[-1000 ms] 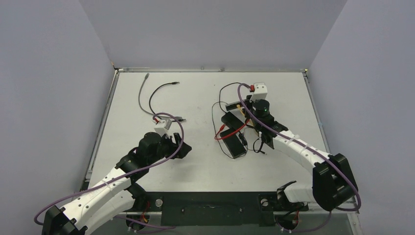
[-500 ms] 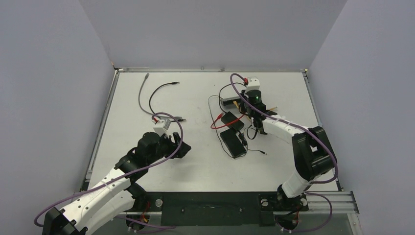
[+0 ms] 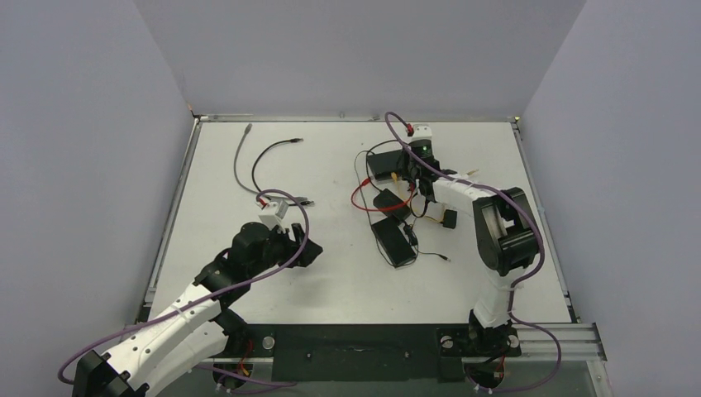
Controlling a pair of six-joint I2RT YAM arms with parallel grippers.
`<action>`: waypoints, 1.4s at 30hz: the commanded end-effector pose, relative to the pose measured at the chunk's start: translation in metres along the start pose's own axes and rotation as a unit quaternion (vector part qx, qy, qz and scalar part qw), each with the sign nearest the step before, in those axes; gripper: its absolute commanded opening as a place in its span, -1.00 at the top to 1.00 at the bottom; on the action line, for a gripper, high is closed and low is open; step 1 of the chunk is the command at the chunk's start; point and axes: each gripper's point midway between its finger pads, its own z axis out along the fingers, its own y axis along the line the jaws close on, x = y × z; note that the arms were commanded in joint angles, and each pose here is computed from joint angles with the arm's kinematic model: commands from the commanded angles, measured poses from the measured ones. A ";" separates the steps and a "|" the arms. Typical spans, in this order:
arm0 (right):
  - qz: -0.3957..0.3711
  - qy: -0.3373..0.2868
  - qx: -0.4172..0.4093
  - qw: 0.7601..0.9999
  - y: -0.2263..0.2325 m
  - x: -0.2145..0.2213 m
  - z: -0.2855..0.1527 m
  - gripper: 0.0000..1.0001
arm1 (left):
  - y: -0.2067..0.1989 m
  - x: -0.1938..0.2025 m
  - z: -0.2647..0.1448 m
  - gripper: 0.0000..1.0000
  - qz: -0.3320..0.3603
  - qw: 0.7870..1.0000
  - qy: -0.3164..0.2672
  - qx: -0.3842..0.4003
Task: Insert the plug into the switch port
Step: Place the switch port at the center of the board, then adjust the power at the center of the board.
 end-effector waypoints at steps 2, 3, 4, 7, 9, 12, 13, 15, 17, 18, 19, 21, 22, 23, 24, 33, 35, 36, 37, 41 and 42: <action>0.018 0.001 0.013 1.000 -0.010 -0.016 0.003 0.33 | -0.007 -0.006 0.001 -0.24 0.005 1.000 -0.007 0.017; 0.022 -0.005 0.014 1.000 -0.011 -0.019 0.001 0.23 | -0.007 -0.006 0.001 -0.24 0.005 1.000 -0.007 0.017; 0.023 -0.004 0.014 1.000 -0.012 -0.018 -0.001 0.19 | -0.007 -0.006 0.001 -0.24 0.005 1.000 -0.008 0.017; 0.028 -0.016 0.015 0.999 -0.014 -0.028 -0.013 0.07 | -0.007 -0.007 0.001 -0.24 0.003 1.000 -0.009 0.017; 0.036 -0.028 0.012 0.999 -0.015 -0.037 -0.027 0.04 | -0.008 -0.008 0.000 -0.24 0.004 1.000 -0.010 0.020; 0.052 -0.035 0.001 0.998 -0.014 -0.041 -0.047 0.00 | -0.010 -0.009 -0.001 -0.24 0.004 1.000 -0.011 0.022; 0.057 -0.047 -0.007 0.997 -0.013 -0.050 -0.059 -0.01 | -0.010 -0.009 -0.001 -0.24 0.002 1.000 -0.012 0.023; 0.061 -0.053 -0.029 0.996 -0.008 -0.052 -0.075 -0.15 | -0.009 -0.009 -0.001 -0.24 0.001 1.000 -0.013 0.023; 0.055 -0.055 -0.057 0.995 0.000 -0.048 -0.091 -0.24 | -0.010 -0.009 -0.001 -0.24 -0.001 1.000 -0.014 0.024; 0.049 -0.046 -0.070 0.995 0.004 -0.037 -0.095 -0.30 | -0.010 -0.009 -0.001 -0.24 -0.001 1.000 -0.013 0.024; 0.050 -0.058 -0.077 0.994 0.005 -0.042 -0.107 -0.33 | -0.010 -0.009 -0.001 -0.24 -0.001 1.000 -0.013 0.025; 0.051 -0.053 -0.094 0.993 0.009 -0.028 -0.121 -0.42 | -0.011 -0.009 -0.002 -0.24 -0.001 1.000 -0.014 0.027; 0.055 -0.041 -0.091 0.993 0.008 -0.020 -0.126 -0.45 | -0.011 -0.009 -0.002 -0.24 -0.001 1.000 -0.014 0.028; 0.058 -0.041 -0.093 0.993 0.007 -0.017 -0.135 -0.46 | -0.011 -0.010 -0.003 -0.24 -0.001 0.999 -0.015 0.029; 0.062 -0.028 -0.090 0.994 0.005 -0.009 -0.140 -0.48 | -0.011 -0.009 -0.004 -0.24 -0.001 0.999 -0.015 0.029; 0.068 -0.002 -0.026 0.997 -0.015 0.040 -0.187 -0.70 | -0.010 -0.009 -0.005 -0.24 -0.007 0.999 -0.013 0.028; 0.070 0.020 -0.015 0.997 -0.018 0.056 -0.192 -0.71 | -0.011 -0.009 -0.005 -0.24 -0.008 0.999 -0.012 0.031; 0.070 0.028 -0.013 0.997 -0.019 0.062 -0.195 -0.70 | -0.012 -0.009 -0.005 -0.24 -0.008 0.999 -0.011 0.032; 0.071 0.037 -0.014 0.997 -0.017 0.072 -0.196 -0.70 | -0.012 -0.008 -0.005 -0.24 -0.008 0.999 -0.009 0.033; 0.071 0.048 -0.027 0.996 -0.008 0.092 -0.205 -0.63 | -0.013 -0.008 -0.005 -0.24 -0.008 0.999 -0.005 0.034; 0.069 0.046 -0.036 0.996 -0.003 0.093 -0.209 -0.62 | -0.013 -0.008 -0.005 -0.24 -0.008 0.999 -0.005 0.035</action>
